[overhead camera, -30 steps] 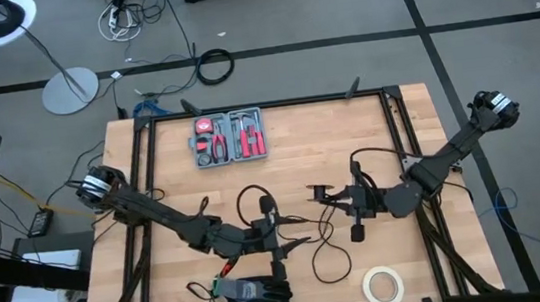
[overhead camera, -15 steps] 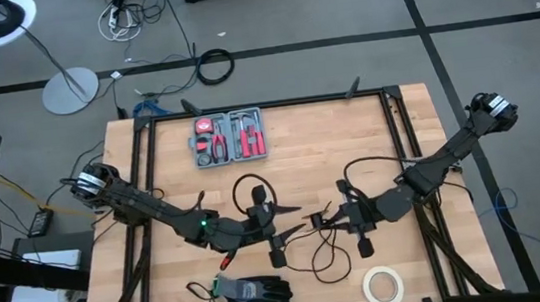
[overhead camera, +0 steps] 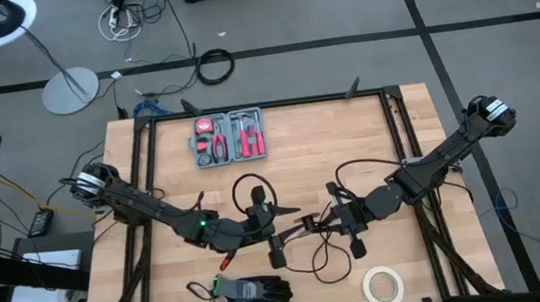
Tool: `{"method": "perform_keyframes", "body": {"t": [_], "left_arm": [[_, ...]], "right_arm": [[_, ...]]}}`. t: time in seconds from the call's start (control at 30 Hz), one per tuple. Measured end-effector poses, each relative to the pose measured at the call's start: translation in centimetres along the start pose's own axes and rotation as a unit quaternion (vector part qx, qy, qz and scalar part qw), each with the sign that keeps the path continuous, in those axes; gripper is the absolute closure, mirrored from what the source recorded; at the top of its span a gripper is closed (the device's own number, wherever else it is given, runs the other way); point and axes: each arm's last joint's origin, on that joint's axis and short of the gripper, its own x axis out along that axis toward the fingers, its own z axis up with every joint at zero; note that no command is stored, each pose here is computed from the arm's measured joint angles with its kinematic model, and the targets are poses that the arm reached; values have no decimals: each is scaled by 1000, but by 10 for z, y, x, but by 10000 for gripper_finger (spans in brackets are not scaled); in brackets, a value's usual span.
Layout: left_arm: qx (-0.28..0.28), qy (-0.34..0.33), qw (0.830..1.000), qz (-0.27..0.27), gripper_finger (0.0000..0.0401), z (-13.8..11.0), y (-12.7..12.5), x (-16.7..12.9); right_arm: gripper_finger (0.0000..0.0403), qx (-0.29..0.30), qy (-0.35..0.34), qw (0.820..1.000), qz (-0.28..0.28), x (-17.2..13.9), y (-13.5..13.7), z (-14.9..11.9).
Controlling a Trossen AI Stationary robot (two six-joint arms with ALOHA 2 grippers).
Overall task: Coil cords
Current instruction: Uncoil the black wire cable from the black spool
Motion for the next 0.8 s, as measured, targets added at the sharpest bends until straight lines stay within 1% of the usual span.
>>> {"method": "perform_keyframes", "body": {"t": [0.03,0.1,0.2,0.23,0.27,0.4,0.53,0.67,0.8], "left_arm": [[2,4,1000,0,244,-1,0,0],[10,14,1000,0,276,-3,0,0],[22,29,999,-9,361,-6,0,0],[24,30,999,-11,380,-6,0,0],[23,28,999,-12,387,-6,0,0],[31,25,999,-12,397,-5,0,0],[33,22,999,-10,399,-5,0,0],[47,26,998,-11,400,-6,0,0],[51,30,998,-11,400,-4,2,-3]], "right_arm": [[403,0,-1,1000,0,0,0,0],[403,0,0,1000,-1,0,0,0],[400,1,-2,1000,1,0,0,0],[396,1,-5,1000,3,0,0,0],[390,2,-7,1000,3,0,0,1],[352,12,-27,1000,3,0,0,5],[313,24,-26,999,2,0,0,5],[290,58,3,998,-13,-7,-3,2],[286,103,59,992,-49,-30,-12,4]]}}
